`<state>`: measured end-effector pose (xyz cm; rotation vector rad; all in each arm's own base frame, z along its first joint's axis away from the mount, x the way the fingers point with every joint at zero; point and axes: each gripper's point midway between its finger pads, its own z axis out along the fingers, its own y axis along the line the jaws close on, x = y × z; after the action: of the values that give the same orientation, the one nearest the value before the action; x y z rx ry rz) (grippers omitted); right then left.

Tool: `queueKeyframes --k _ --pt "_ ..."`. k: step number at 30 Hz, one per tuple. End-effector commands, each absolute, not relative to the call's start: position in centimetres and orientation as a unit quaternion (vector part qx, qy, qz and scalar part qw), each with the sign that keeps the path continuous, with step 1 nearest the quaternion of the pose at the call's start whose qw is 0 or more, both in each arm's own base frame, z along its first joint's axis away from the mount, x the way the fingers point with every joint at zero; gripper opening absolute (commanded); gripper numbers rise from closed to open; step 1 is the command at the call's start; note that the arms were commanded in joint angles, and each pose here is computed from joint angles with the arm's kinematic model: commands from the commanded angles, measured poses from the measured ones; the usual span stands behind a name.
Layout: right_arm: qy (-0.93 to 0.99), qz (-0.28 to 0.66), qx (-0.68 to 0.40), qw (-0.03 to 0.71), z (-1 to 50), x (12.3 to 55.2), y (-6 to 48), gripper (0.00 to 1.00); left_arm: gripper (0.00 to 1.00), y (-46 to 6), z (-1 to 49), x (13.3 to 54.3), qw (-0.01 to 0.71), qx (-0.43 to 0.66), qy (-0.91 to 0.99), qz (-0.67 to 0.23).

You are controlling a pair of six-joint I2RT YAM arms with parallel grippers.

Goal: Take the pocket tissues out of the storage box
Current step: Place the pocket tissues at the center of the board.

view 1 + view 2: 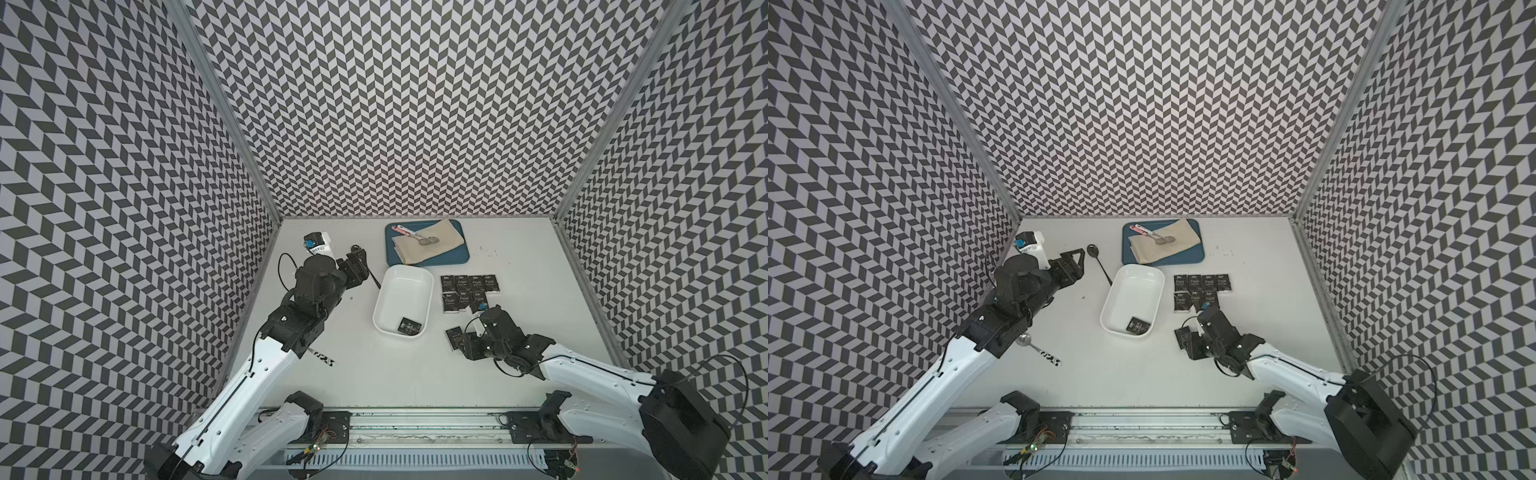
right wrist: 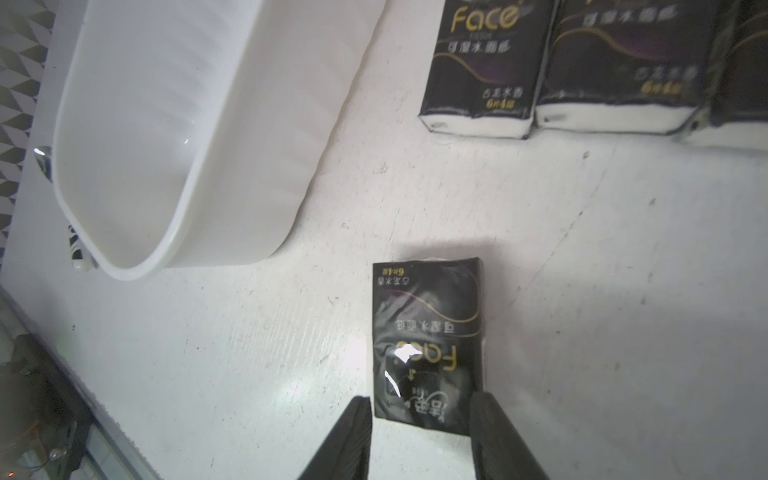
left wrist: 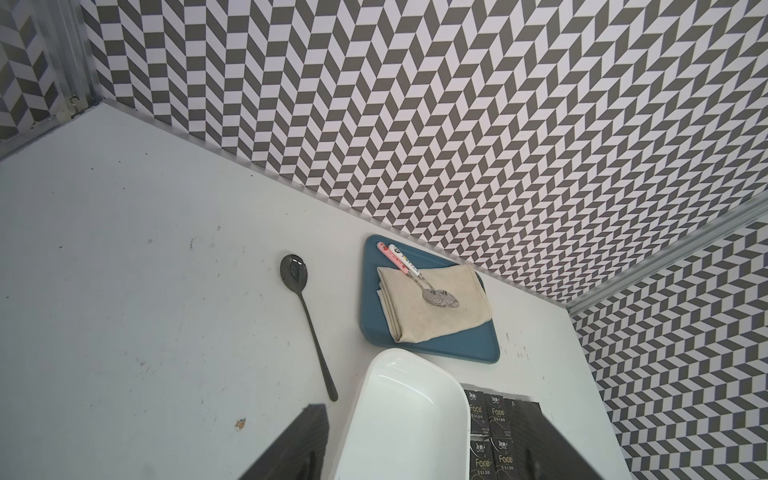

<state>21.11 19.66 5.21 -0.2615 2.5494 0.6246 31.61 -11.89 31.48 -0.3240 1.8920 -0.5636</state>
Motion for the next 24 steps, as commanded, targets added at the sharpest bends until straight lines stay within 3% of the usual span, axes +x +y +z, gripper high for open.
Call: queueKeyframes --k 1,13,24 --pt "0.923 0.219 -0.084 0.304 7.8 23.3 19.6 0.45 0.74 -12.1 31.6 31.5 0.544 -0.136 0.792 -0.243" --pt "0.934 0.215 -0.112 0.262 3.8 23.9 20.4 0.41 0.74 -11.9 31.3 31.5 0.543 -0.136 0.794 -0.237" --pt "0.959 0.142 -0.05 0.238 0.5 23.6 17.1 0.18 0.74 -12.1 31.2 31.6 0.545 -0.135 0.792 -0.241"
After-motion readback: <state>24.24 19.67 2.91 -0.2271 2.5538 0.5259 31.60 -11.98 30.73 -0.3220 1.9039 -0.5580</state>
